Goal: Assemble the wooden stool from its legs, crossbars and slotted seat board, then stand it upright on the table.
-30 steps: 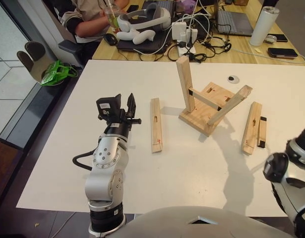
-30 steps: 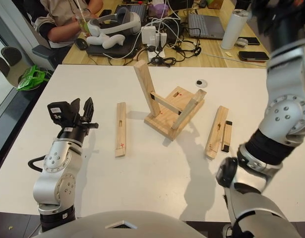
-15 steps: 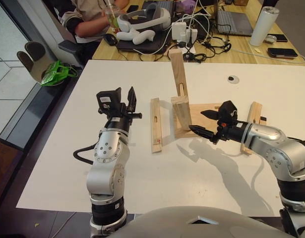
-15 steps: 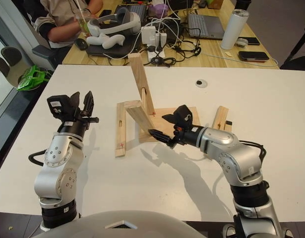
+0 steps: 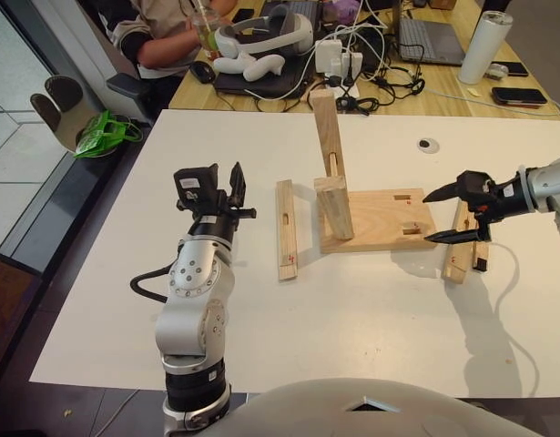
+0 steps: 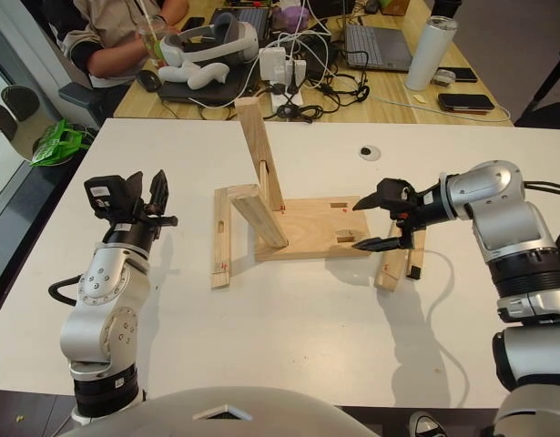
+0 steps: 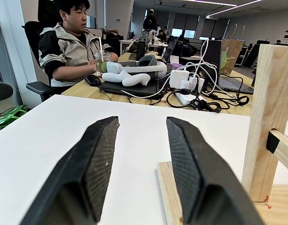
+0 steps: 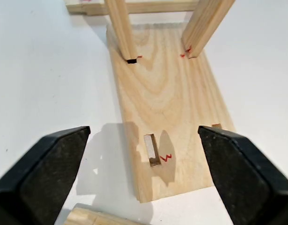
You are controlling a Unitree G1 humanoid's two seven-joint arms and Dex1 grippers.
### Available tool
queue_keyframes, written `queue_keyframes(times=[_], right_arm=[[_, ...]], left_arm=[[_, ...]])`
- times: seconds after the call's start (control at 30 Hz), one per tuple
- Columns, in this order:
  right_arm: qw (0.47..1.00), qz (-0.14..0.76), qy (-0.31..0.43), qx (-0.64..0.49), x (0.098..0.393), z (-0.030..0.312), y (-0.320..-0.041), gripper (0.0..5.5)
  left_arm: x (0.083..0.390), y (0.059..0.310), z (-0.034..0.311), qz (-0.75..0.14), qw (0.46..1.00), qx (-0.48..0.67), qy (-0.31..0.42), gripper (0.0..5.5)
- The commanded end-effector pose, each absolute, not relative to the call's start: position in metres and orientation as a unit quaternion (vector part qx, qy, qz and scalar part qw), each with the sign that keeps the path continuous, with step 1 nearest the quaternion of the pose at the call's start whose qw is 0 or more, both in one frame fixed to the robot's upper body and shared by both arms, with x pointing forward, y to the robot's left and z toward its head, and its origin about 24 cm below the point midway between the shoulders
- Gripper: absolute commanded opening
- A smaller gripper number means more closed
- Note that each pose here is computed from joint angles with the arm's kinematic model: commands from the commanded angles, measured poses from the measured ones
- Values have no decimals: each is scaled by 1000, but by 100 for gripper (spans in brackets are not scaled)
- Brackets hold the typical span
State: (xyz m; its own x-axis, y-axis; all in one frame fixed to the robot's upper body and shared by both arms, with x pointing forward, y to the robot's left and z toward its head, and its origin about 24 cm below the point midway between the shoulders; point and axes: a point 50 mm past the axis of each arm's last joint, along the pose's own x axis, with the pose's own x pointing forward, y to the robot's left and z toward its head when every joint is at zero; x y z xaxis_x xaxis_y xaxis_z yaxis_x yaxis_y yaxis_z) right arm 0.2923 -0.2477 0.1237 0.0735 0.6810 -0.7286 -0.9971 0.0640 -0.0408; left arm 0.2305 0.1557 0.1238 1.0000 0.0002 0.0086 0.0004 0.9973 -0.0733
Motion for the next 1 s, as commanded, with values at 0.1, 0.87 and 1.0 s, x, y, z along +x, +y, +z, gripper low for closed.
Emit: queue_keyframes(times=[0.1,0.87,1.0], right_arm=[[595,659,357,-290,278,115,-258,430],[632,646,308,-296,312,91,-242,430],[646,636,325,-269,316,77,-234,430]], left_arm=[[235,154,129,-10,1000,-26,-9,190],[218,120,125,50,995,-82,-26,190],[219,117,125,50,995,-87,-28,190]])
